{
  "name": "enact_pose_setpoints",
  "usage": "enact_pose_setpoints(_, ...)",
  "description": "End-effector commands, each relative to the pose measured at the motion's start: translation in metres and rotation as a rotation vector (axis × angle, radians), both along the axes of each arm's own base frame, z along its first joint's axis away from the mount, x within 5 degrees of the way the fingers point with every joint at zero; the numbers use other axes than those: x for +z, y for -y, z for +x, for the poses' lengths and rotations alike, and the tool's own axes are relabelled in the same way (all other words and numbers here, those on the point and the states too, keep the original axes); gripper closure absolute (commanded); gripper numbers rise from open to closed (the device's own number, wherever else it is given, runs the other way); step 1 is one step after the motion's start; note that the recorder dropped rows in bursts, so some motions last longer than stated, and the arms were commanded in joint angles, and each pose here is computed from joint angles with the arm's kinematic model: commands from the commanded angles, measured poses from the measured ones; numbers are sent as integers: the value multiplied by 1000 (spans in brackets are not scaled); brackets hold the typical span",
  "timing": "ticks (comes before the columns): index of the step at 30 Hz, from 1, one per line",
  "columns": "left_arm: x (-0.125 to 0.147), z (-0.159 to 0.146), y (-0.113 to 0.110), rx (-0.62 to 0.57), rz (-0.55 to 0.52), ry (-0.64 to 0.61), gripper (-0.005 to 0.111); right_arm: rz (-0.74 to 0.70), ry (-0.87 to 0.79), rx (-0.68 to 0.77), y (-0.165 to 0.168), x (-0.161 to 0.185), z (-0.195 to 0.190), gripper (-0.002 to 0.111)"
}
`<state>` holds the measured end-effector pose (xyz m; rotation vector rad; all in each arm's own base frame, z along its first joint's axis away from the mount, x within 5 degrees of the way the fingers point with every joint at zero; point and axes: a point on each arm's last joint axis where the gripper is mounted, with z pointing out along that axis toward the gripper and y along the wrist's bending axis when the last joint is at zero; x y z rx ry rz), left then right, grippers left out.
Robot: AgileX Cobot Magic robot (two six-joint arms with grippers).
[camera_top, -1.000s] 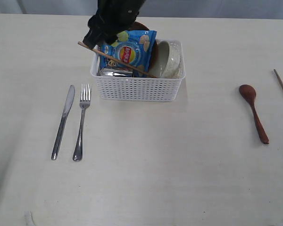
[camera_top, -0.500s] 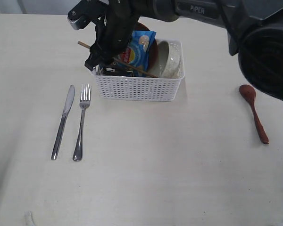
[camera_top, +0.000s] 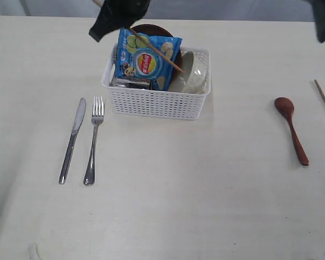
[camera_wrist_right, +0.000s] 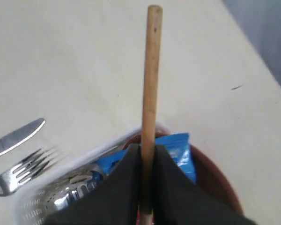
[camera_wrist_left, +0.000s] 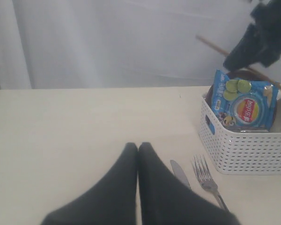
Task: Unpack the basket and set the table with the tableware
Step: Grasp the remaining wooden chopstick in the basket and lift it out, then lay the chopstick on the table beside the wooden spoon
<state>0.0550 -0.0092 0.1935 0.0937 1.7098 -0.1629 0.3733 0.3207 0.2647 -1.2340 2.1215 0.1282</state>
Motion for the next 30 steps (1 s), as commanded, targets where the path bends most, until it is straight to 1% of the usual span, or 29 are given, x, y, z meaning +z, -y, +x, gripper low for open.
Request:
enact_pose_setpoints(1,0,0,0,-1,-5,13,107,72,94,-16,22,68,-16,109)
enact_pose_setpoints(2,0,0,0,-1,-5,13,107,81,99,-32,27,76,-18,109)
enact_pose_setpoints(3,0,0,0,-1,-5,13,107,85,116,-89,45,94,-19,109)
enact_pose_setpoints(4,0,0,0,-1,-5,13,107,89,115,-123,53,100,-19,109)
enact_pose_setpoints(5,0,0,0,-1,-5,13,107,82,106,-221,77,110,-14,109)
enact_pose_setpoints(6,0,0,0,-1,-5,13,107,73,90,-282,91,112,-9,109)
enact_pose_setpoints(8,0,0,0,-1,-5,13,107,33,-16,-499,147,105,10,109)
enact_pose_setpoints(9,0,0,0,-1,-5,13,107,21,-62,-586,171,99,17,109)
enact_pose_setpoints(11,0,0,0,-1,-5,13,107,44,-184,-758,217,76,27,109)
enact_pose_setpoints(12,0,0,0,-1,-5,13,107,64,-268,-846,240,58,29,109)
enact_pose_setpoints(14,0,0,0,-1,-5,13,107,78,-392,-952,275,19,27,109)
enact_pose_setpoints(16,0,0,0,-1,-5,13,107,58,-466,-1023,302,-25,17,109)
enact_pose_setpoints(18,0,0,0,-1,-5,13,107,48,-490,-1055,316,-50,8,109)
enact_pose_setpoints(21,0,0,0,-1,-5,13,107,55,-489,-1093,333,-76,-2,109)
enact_pose_setpoints(24,0,0,0,-1,-5,13,107,70,-467,-1118,344,-92,-9,109)
enact_pose_setpoints(27,0,0,0,-1,-5,13,107,50,-439,-1117,351,-101,-13,109)
enact_pose_setpoints(30,0,0,0,-1,-5,13,107,26,-459,-1114,353,-110,-13,108)
